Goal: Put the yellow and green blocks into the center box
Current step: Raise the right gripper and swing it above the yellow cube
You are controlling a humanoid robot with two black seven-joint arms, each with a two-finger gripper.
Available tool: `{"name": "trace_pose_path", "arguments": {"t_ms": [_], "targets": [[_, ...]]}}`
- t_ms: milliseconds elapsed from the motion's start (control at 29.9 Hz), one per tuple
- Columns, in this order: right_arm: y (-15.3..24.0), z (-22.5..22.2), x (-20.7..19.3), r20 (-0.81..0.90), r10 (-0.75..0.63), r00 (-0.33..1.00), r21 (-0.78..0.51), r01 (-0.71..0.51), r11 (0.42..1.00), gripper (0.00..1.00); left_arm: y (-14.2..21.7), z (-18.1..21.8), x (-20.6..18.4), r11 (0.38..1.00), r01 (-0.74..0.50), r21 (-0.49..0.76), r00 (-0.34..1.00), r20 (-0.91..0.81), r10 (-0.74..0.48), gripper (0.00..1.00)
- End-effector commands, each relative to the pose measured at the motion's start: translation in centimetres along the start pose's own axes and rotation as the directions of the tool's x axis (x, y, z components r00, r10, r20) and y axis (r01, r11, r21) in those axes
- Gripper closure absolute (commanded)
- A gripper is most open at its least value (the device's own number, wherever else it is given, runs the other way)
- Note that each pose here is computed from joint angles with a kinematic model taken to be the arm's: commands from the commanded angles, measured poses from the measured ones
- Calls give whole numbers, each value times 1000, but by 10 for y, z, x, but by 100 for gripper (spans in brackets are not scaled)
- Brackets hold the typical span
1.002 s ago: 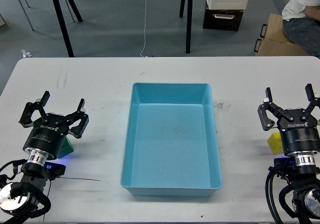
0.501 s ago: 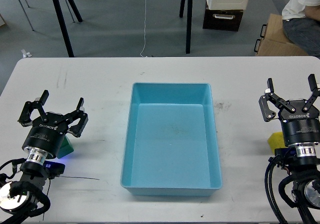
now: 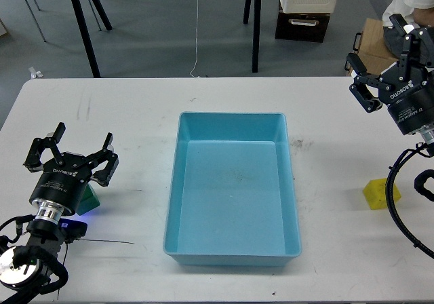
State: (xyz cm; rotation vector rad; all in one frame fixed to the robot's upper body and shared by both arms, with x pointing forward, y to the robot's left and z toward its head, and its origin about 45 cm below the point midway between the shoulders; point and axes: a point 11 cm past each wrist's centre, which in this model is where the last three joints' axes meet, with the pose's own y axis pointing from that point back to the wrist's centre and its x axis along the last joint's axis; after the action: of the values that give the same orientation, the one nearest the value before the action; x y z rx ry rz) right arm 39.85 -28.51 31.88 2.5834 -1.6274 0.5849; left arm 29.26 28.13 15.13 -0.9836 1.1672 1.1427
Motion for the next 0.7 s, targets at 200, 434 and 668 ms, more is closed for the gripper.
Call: {"name": "trace_pose_path", "arguments": {"t_ms": [200, 434, 668], "targets": [[-6, 1, 2, -646, -415, 640, -169, 410, 896, 8, 1, 1, 3, 1000, -10, -5, 1000, 2, 10, 0], [54, 24, 33, -642, -682, 349, -515, 463, 722, 6, 1, -1, 4, 1000, -10, -6, 1000, -3, 10, 0], [127, 24, 38, -390, -861, 328, -687, 519, 509, 5, -1, -6, 10, 1000, -20, -9, 1000, -13, 20, 0]]}}
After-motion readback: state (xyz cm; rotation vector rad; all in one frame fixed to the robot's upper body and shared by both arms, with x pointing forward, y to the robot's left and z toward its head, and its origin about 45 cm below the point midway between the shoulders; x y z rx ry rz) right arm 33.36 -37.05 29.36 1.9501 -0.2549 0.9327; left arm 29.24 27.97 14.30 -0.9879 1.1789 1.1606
